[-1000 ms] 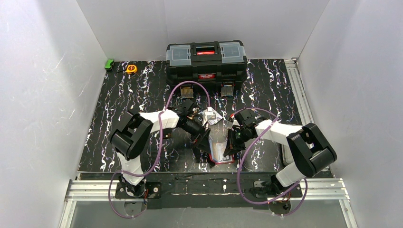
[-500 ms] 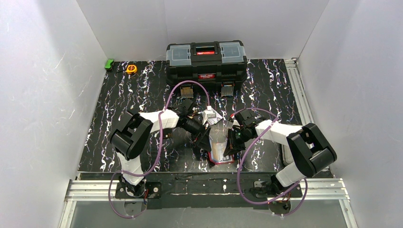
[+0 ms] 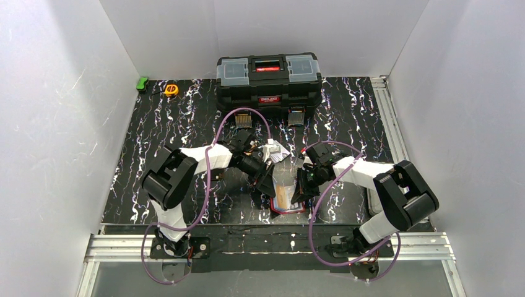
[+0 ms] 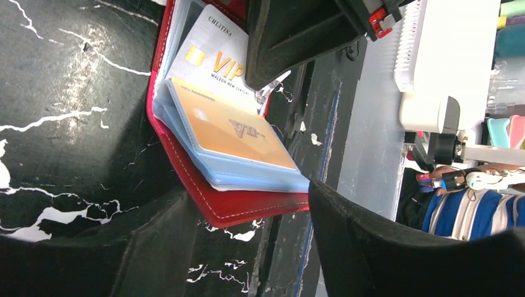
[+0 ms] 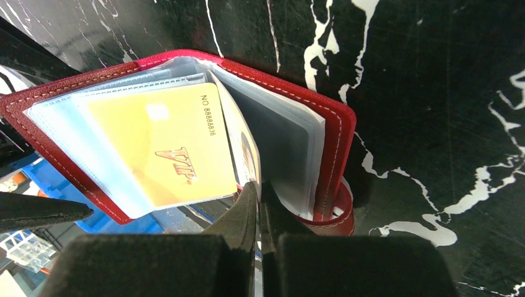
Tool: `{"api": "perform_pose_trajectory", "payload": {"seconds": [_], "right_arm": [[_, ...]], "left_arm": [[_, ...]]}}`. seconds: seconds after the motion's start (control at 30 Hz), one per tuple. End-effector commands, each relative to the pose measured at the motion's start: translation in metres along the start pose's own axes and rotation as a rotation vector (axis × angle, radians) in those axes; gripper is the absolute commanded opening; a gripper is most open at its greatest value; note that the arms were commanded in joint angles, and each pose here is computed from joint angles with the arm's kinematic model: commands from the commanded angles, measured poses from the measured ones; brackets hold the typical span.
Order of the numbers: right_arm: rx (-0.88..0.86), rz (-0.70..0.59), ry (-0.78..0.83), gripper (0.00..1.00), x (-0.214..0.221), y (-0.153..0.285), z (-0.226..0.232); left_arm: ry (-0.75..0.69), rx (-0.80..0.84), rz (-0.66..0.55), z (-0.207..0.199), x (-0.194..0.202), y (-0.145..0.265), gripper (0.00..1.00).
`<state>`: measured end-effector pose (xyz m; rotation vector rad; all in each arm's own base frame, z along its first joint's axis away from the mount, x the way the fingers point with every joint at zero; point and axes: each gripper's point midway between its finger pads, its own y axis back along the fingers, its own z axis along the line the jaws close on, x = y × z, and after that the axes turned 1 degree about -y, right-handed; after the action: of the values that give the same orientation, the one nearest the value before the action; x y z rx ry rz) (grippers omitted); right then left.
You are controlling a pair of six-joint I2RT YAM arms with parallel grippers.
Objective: Put the credit cards into the card holder
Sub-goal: Insert the credit card into the card holder.
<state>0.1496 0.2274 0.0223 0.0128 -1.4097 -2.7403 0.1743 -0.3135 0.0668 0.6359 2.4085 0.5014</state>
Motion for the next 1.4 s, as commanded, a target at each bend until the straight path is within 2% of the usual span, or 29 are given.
{"api": "perform_pose_trajectory", "payload": {"seconds": [0.0,0.07,0.17,0.5,0.53,0.63,0.9,1.1,1.2,1.37], "right_arm": [[0.173,-0.001,-0.023,0.01,0.009,-0.008,-0.04],[0.172,0.0,-0.023,0.01,0.009,-0.008,-0.04],[0.171,0.003,-0.024,0.01,0.009,-0.009,-0.04],[0.163,0.0,-0.021,0.01,0.008,-0.01,-0.039],[0.162,-0.001,-0.021,0.01,0.008,-0.01,-0.039],[0.156,-0.008,-0.014,0.01,0.005,-0.009,-0.036],[0.196,-0.119,0.029,0.01,-0.018,0.024,-0.029],[0.305,-0.27,0.071,0.01,-0.041,0.077,-0.035],[0.229,-0.338,0.118,0.01,-0.051,0.097,-0.009],[0.142,-0.312,0.185,0.01,-0.049,0.092,0.03]], "left_arm": [[0.031,-0.02,0.001,-0.009,0.003,0.007,0.54],[0.031,-0.041,0.007,-0.006,0.005,0.007,0.48],[0.037,-0.055,0.004,-0.003,0.005,0.007,0.43],[0.033,-0.084,-0.001,0.006,0.006,0.004,0.33],[0.033,-0.09,0.001,0.007,0.007,0.003,0.3],[0.043,-0.132,0.005,0.014,0.008,0.004,0.0],[0.046,-0.175,0.015,0.014,0.002,0.01,0.0],[0.054,-0.286,0.033,0.023,0.002,0.021,0.0],[0.078,-0.347,0.039,0.025,-0.001,0.028,0.0],[0.12,-0.39,0.022,0.015,-0.018,0.04,0.0]]}}
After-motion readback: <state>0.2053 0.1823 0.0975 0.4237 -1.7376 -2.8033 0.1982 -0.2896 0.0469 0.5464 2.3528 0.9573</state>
